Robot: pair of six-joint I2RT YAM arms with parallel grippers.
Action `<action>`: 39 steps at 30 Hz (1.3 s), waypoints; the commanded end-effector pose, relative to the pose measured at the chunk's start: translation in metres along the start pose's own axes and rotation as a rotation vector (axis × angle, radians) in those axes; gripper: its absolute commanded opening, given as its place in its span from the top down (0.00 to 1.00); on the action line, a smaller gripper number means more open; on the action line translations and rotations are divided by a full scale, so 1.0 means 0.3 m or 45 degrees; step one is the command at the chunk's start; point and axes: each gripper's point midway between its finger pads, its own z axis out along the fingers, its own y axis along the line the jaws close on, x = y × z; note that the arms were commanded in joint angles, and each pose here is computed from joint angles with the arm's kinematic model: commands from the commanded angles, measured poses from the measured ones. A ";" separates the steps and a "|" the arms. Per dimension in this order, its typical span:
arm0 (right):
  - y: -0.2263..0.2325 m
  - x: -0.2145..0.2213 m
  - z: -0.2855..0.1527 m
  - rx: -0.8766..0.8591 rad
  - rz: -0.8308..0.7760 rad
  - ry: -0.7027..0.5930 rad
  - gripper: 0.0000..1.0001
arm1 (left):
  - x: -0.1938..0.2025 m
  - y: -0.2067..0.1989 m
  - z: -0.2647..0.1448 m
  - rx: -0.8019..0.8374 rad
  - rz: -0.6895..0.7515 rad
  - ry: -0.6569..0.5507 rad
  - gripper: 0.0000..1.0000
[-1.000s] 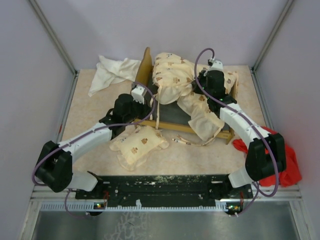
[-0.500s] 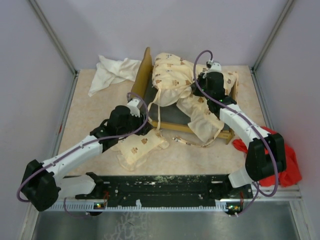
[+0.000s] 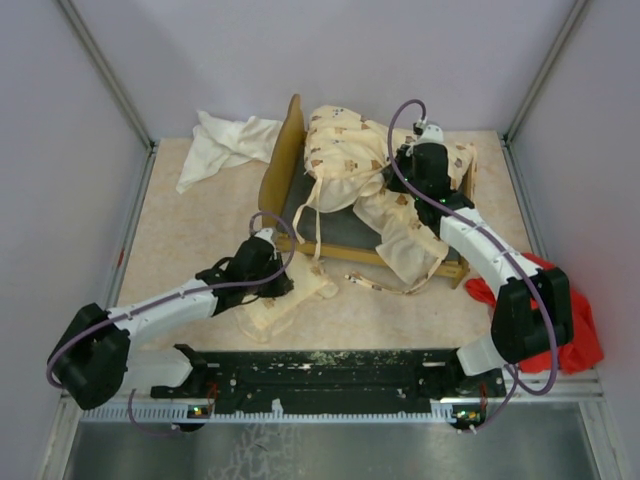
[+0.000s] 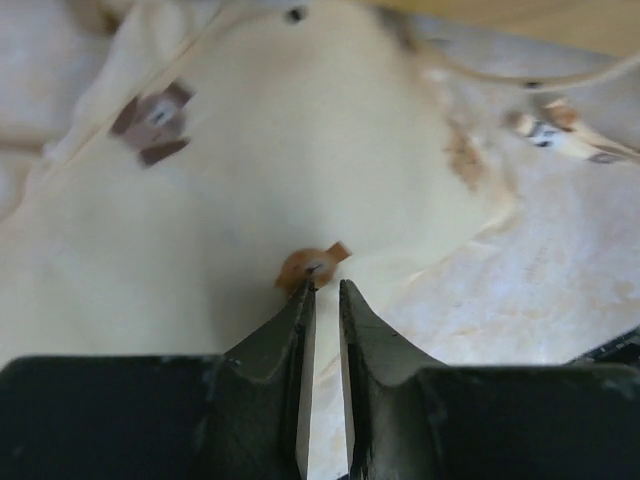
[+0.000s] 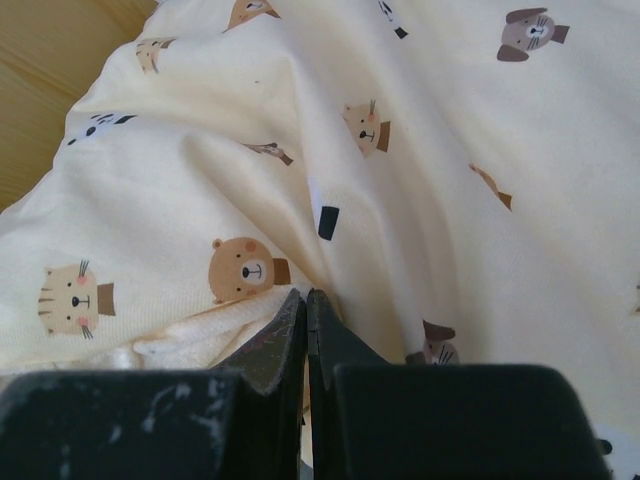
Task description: Set up the pet bed
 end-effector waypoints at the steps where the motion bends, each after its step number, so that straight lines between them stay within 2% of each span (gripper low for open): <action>1: 0.015 -0.187 -0.053 0.012 -0.014 -0.180 1.00 | 0.065 0.194 -0.034 -0.391 -0.167 0.012 0.78; 5: 0.019 -0.194 -0.061 0.006 -0.013 -0.190 1.00 | 0.046 0.344 -0.098 -0.615 -0.216 -0.131 0.77; 9: 0.017 -0.191 -0.065 0.005 -0.015 -0.189 1.00 | 0.011 0.488 -0.176 -0.807 -0.346 -0.247 0.74; 17: 0.015 -0.182 -0.060 0.002 -0.017 -0.182 1.00 | -0.090 0.635 -0.240 -0.945 -0.584 -0.396 0.64; 21: 0.022 -0.184 -0.066 -0.008 -0.017 -0.184 1.00 | -0.171 0.645 -0.262 -0.969 -0.634 -0.444 0.60; 25: 0.022 -0.182 -0.072 -0.010 -0.020 -0.179 1.00 | -0.312 0.470 -0.240 -0.627 -0.488 -0.412 0.50; 28: 0.022 -0.180 -0.076 -0.012 -0.023 -0.179 1.00 | -0.338 0.269 -0.210 -0.219 -0.340 -0.359 0.49; 31: 0.025 -0.194 -0.077 -0.016 -0.026 -0.198 1.00 | -0.368 0.076 -0.233 0.144 -0.184 -0.402 0.48; 34: 0.037 -0.211 -0.073 -0.028 -0.024 -0.207 1.00 | -0.431 -0.051 -0.288 0.306 -0.034 -0.487 0.48; 39: 0.043 -0.230 -0.062 -0.023 -0.018 -0.212 1.00 | -0.444 -0.215 -0.286 0.506 0.174 -0.429 0.51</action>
